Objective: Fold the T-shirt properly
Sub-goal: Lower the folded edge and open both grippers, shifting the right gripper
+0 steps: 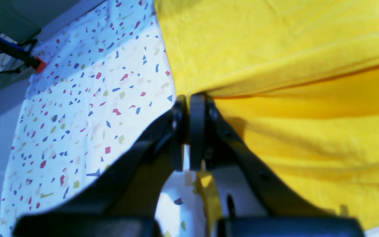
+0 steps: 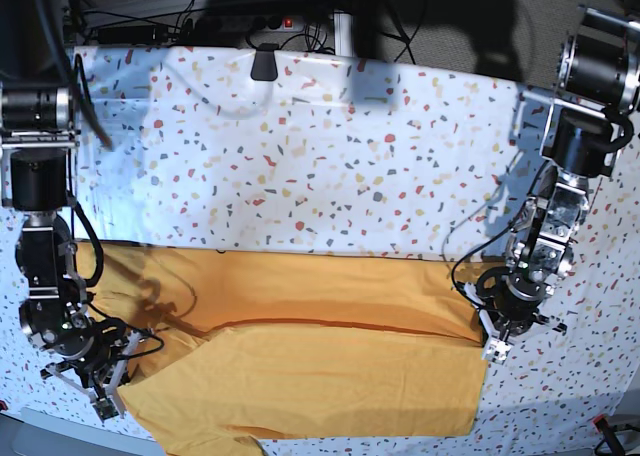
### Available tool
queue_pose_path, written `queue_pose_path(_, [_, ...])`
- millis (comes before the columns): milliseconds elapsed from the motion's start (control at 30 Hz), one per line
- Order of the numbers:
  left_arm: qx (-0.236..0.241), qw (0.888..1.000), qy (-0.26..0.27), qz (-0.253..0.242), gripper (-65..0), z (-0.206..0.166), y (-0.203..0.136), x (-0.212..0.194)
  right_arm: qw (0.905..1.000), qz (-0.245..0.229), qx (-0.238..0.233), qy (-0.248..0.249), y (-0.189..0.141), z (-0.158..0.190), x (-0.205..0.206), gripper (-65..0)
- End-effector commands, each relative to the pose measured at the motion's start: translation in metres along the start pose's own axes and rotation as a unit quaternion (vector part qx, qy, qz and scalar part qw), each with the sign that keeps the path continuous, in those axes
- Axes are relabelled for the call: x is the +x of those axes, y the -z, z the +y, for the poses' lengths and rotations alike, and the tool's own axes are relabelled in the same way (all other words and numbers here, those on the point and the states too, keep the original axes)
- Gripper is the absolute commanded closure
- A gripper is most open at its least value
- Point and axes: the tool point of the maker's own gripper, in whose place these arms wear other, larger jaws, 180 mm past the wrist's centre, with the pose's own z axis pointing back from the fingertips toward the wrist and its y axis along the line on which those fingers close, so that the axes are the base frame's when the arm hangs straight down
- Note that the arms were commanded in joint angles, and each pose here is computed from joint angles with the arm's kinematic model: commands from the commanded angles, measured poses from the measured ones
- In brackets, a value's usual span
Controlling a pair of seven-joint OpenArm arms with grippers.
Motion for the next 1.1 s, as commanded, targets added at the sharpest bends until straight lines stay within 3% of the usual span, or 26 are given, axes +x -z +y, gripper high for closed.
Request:
queue_pose_path(0, [0.020,0.999,0.002,-0.036,0.0,0.019,0.002,0.028,0.9995,-0.018,-0.025,0.002,-0.001,-0.022,0.017,0.0])
queue_pose_path(233, [0.020,0.999,0.001,-0.037,0.0,0.019,0.002,0.029,0.9996,0.007,-0.018,0.019,0.016,-0.021,-0.013,0.0])
queue_pose_path(467, [0.020,0.999,0.001,-0.036,0.0,0.019,0.002,0.028,0.9990,-0.035,-0.019,0.019,0.016,-0.021,0.001,0.0])
queue_pose_path(500, [0.020,0.999,0.001,-0.036,0.0,0.019,0.002,0.028,0.9984,-0.050,-0.019,0.019,0.015,-0.021,0.007,-3.9])
queue_pose_path(600, [0.020,0.999,0.001,-0.036,0.0,0.019,0.002,0.028,0.9955,-0.091,-0.021,0.015,0.013,-0.022,0.022,-30.1])
queue_pose_path(667, [0.020,0.999,0.001,-0.036,0.0,0.018,0.002,0.028,0.9950,-0.096,-0.026,-0.008,0.013,-0.023,0.024,-38.7])
queue_pose_path(933, [0.019,0.999,0.001,-0.034,0.0,0.017,0.002,0.025,0.9948,-0.090,-0.048,-0.009,0.013,-0.031,0.021,-39.2])
queue_pose_path(1067, [0.019,0.999,0.001,-0.033,0.0,0.017,0.002,0.025,0.9986,-0.002,-0.030,0.044,0.016,-0.025,-0.012,-39.2])
